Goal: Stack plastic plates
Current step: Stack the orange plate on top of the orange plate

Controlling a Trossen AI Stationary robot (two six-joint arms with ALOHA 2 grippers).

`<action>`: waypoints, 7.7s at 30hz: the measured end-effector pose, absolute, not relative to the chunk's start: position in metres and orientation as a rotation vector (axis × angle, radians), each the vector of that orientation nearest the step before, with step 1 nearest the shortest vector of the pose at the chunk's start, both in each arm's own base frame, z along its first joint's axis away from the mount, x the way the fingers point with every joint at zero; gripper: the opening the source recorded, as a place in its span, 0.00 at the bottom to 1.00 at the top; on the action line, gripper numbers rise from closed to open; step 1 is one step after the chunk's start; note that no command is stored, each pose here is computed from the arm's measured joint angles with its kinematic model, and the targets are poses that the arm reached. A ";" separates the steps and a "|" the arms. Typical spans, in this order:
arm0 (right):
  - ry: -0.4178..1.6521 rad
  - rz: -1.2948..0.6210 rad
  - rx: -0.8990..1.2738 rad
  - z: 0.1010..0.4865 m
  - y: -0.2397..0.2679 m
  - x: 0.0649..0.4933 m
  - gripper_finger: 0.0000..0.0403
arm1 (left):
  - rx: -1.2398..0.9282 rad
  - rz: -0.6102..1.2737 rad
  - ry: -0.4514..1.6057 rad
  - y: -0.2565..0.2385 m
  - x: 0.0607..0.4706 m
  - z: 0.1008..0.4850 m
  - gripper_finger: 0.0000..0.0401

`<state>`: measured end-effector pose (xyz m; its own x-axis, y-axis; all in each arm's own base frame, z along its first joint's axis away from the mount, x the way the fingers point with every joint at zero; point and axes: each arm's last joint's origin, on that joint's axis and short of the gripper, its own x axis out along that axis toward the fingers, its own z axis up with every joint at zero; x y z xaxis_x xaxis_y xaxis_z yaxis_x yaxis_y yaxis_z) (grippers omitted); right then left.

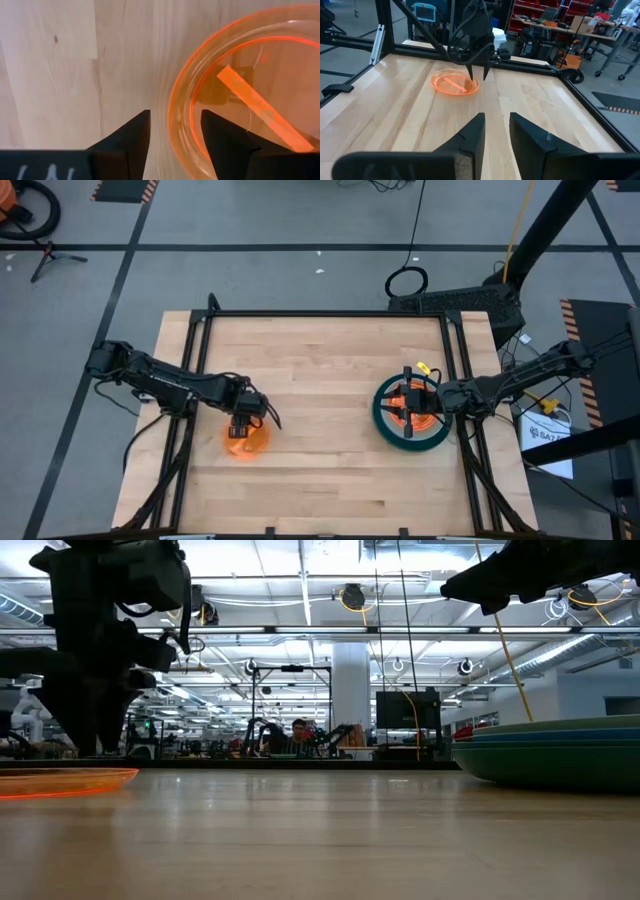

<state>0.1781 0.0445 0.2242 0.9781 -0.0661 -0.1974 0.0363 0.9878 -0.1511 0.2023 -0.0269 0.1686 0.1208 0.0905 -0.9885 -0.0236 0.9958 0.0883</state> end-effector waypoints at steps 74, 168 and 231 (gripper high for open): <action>0.199 -0.053 -0.139 0.225 0.045 0.178 0.20 | -0.103 0.171 1.369 -0.028 0.202 0.146 0.01; 0.339 -0.625 -0.066 0.236 0.063 0.322 0.09 | 0.051 0.587 0.542 -0.040 0.280 0.262 0.00; 0.415 -0.573 -0.088 0.230 0.063 0.320 0.00 | 0.039 0.460 0.606 -0.044 0.279 0.258 0.05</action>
<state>0.3197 0.0632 0.2298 0.7603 -0.5431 -0.3563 0.5082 0.8390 -0.1945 0.2794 -0.0441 0.2584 0.7242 0.4279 -0.5407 -0.4054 0.8985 0.1682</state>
